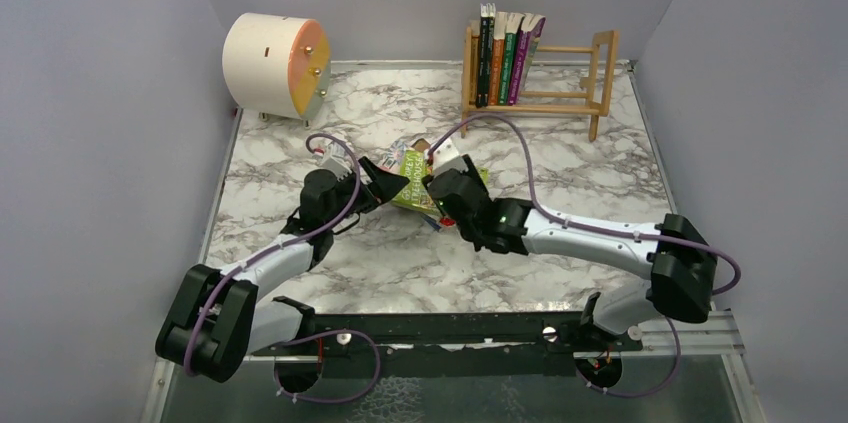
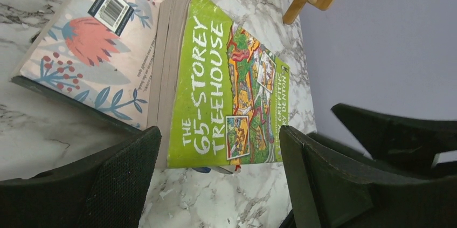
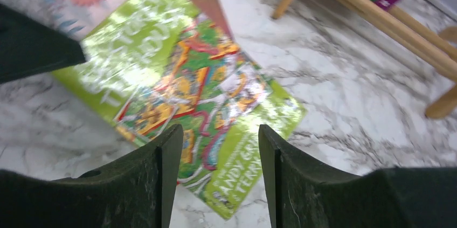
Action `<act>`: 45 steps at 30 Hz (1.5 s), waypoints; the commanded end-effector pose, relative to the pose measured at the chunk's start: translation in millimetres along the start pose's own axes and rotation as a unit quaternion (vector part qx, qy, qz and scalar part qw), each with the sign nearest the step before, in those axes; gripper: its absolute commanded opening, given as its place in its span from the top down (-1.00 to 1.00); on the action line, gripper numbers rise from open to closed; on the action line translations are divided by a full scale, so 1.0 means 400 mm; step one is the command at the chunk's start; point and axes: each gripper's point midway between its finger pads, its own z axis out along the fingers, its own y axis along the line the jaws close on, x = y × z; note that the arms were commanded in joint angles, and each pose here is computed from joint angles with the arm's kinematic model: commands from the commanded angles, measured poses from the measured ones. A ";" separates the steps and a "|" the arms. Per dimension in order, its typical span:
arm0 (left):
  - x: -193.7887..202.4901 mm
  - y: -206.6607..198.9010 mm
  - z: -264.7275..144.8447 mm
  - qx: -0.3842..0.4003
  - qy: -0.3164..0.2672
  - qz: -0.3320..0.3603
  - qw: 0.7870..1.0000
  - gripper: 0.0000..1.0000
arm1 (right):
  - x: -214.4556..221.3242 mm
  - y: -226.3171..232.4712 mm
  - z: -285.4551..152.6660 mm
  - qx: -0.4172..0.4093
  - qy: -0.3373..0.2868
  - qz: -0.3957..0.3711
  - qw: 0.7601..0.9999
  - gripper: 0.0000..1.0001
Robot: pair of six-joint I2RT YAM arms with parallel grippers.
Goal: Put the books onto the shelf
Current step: Adjust the book at the center of the board, then pick up the book from the center of the board.
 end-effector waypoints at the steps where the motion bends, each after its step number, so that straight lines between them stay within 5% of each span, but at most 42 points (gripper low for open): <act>1: -0.032 -0.019 0.017 0.000 -0.013 0.020 1.000 -0.49 | 0.026 -0.156 -0.032 0.110 0.057 0.083 0.989 -0.06; 12: -0.035 -0.015 0.050 -0.005 0.000 0.027 1.000 -0.49 | 0.158 -0.230 -0.042 0.135 0.140 0.118 0.974 -0.08; 19: -0.040 -0.018 0.060 -0.003 0.003 0.028 1.000 -0.49 | 0.134 -0.188 -0.033 0.046 0.111 0.055 0.991 -0.07; 25: -0.037 -0.020 0.072 -0.002 0.009 0.025 1.000 -0.49 | 0.125 -0.213 -0.042 0.070 0.109 0.054 0.990 -0.07; 36: -0.045 -0.026 0.097 0.001 0.015 0.032 0.999 -0.49 | 0.058 -0.047 -0.084 -0.052 0.040 -0.063 0.996 -0.07; 45: -0.046 -0.034 0.125 0.010 0.027 0.038 0.999 -0.49 | 0.115 -0.021 -0.067 0.000 0.073 -0.164 0.984 -0.06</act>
